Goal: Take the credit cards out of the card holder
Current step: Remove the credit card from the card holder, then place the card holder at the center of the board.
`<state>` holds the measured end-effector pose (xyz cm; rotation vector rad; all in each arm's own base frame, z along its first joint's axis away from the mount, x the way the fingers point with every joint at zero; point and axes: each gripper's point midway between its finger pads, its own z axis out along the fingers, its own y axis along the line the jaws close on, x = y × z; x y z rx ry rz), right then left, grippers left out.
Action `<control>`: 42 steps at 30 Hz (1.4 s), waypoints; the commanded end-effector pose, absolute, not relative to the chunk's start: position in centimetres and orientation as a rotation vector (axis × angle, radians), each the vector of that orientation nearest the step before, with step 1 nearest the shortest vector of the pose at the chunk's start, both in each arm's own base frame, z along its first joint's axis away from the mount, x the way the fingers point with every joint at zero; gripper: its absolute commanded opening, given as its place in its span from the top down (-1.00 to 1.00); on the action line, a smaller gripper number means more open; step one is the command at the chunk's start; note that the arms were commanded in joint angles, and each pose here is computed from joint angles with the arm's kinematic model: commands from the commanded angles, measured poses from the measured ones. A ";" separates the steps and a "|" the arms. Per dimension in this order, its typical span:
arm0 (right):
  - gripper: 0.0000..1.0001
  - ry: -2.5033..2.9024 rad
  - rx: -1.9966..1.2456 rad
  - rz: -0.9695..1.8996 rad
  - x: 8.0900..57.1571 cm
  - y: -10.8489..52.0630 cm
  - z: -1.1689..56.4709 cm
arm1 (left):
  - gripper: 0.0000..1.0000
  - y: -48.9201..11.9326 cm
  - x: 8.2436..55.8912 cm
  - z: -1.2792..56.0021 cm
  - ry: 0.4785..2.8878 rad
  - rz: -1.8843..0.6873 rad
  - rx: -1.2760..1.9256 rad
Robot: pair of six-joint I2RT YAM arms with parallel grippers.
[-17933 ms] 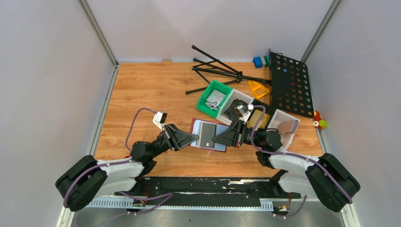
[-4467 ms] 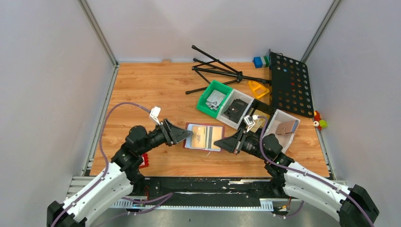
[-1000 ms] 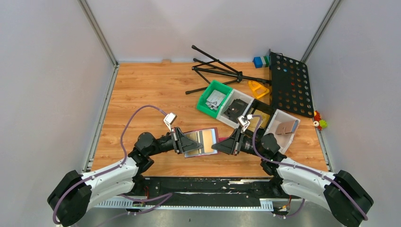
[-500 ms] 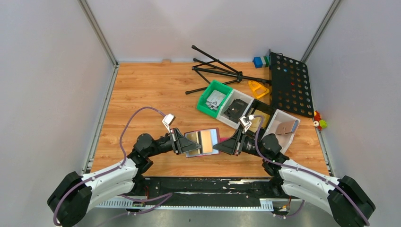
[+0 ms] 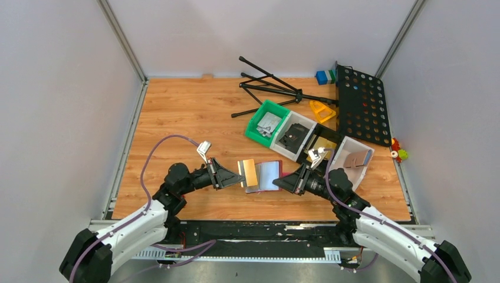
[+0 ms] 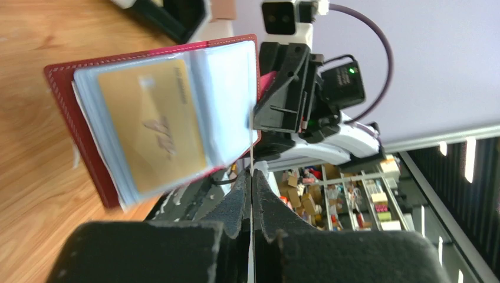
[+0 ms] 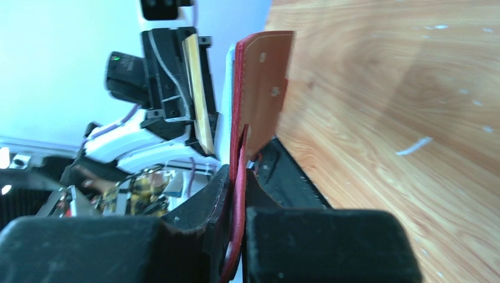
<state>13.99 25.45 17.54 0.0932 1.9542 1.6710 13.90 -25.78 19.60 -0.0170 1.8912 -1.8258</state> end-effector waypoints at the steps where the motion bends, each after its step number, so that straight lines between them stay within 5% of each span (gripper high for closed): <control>1: 1.00 2.087 0.187 1.467 15.1 24.1 12.9 | 1.00 -25.1 15.0 17.5 2.023 -1.620 0.004; 7: 0.96 2.201 0.207 1.351 15.5 23.7 9.6 | 1.00 -24.4 15.6 16.4 2.091 -1.467 0.051; 13: 0.42 2.297 0.225 1.125 16.4 22.0 7.5 | 1.00 -24.4 15.8 16.1 2.115 -1.435 0.076; 18: 0.39 2.304 0.209 0.940 16.6 19.4 8.2 | 1.00 -24.7 15.9 16.5 2.100 -1.448 0.085; 21: -0.13 2.278 0.232 0.825 17.1 17.5 9.4 | 1.00 -25.2 15.9 17.0 2.079 -1.485 0.100; 23: -0.29 2.257 0.212 0.789 17.2 16.9 10.9 | 1.00 -25.7 15.8 17.5 2.061 -1.519 0.117; 29: -0.51 2.109 -0.073 1.169 15.3 21.8 17.0 | 1.00 -27.4 15.0 20.1 1.946 -1.672 0.171; 33: -0.55 2.026 -0.159 1.384 14.5 24.5 19.9 | 1.00 -28.1 14.3 21.9 1.865 -1.787 0.192; 42: -0.19 1.844 -0.264 1.617 13.8 26.9 24.1 | 1.00 -28.9 13.0 23.6 1.778 -1.906 0.236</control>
